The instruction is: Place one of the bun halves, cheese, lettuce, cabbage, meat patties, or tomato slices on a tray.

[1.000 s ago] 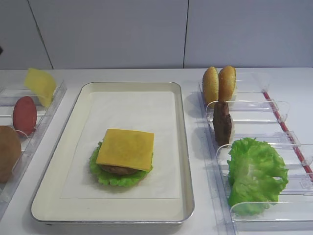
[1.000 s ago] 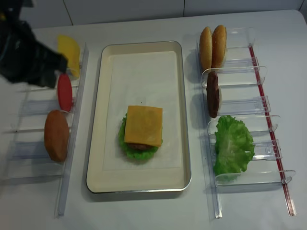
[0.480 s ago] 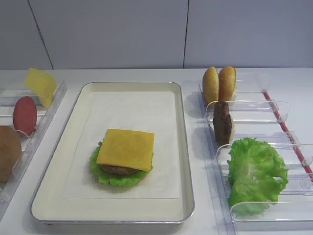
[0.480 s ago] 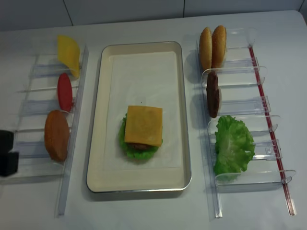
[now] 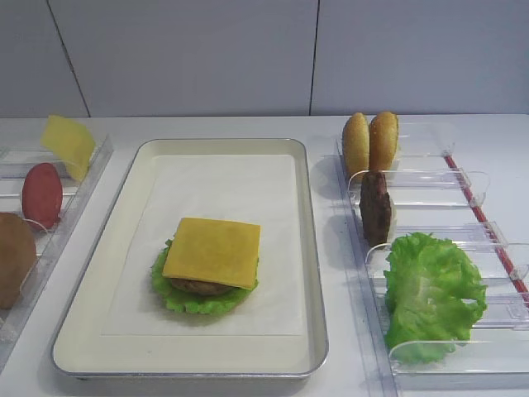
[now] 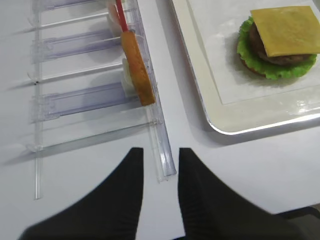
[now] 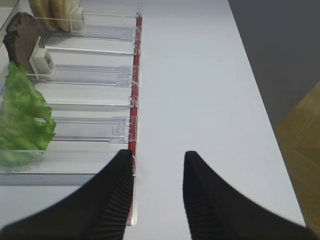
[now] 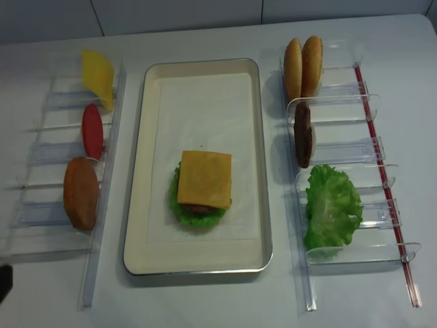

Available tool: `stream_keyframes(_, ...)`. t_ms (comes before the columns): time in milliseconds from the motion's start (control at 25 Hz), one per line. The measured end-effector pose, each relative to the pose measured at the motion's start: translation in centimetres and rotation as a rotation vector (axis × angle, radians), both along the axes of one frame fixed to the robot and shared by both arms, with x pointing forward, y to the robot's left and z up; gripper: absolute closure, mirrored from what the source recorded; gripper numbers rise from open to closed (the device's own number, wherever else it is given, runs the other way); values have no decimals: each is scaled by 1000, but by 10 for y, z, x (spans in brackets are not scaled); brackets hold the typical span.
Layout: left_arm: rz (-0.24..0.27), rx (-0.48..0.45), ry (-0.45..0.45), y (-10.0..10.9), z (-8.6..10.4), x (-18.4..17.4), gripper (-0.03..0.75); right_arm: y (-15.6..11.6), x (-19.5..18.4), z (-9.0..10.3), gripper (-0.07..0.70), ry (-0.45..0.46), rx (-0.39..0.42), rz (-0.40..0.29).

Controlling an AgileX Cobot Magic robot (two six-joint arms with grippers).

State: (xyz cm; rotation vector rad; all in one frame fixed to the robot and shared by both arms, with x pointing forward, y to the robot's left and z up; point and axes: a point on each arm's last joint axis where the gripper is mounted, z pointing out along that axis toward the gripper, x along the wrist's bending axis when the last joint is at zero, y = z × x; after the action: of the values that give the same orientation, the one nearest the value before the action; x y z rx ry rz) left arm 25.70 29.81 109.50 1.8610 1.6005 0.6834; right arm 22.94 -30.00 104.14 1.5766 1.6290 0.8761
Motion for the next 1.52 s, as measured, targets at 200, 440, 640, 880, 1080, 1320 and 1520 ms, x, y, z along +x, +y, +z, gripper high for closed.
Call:
stream_keyframes(200, 0, -6, -49, 3, -25, -20, 546, 0, 0, 0, 363, 0, 0, 0)
stream_keyframes(440, -9, -29, -112, 3, -48, -36, 546, 0, 0, 0, 363, 0, -2, 1)
stream_keyframes(640, -25, -27, -181, 2, -52, -33, 546, 0, 0, 0, 363, 0, -3, 2)
stream_keyframes(880, -29, -22, -184, 2, -54, -31, 546, 0, 0, 0, 363, 0, -3, 2)
stream_keyframes(1080, -25, -27, -185, 2, -54, -31, 546, 0, 0, 0, 363, -2, -3, 2)
stream_keyframes(1320, -19, -31, -185, 2, -54, -31, 546, 0, 0, 0, 363, -2, -3, 2)
stream_keyframes(1520, 56, -25, -186, 1, -54, -31, 546, 0, 0, 0, 363, -2, -3, 2)
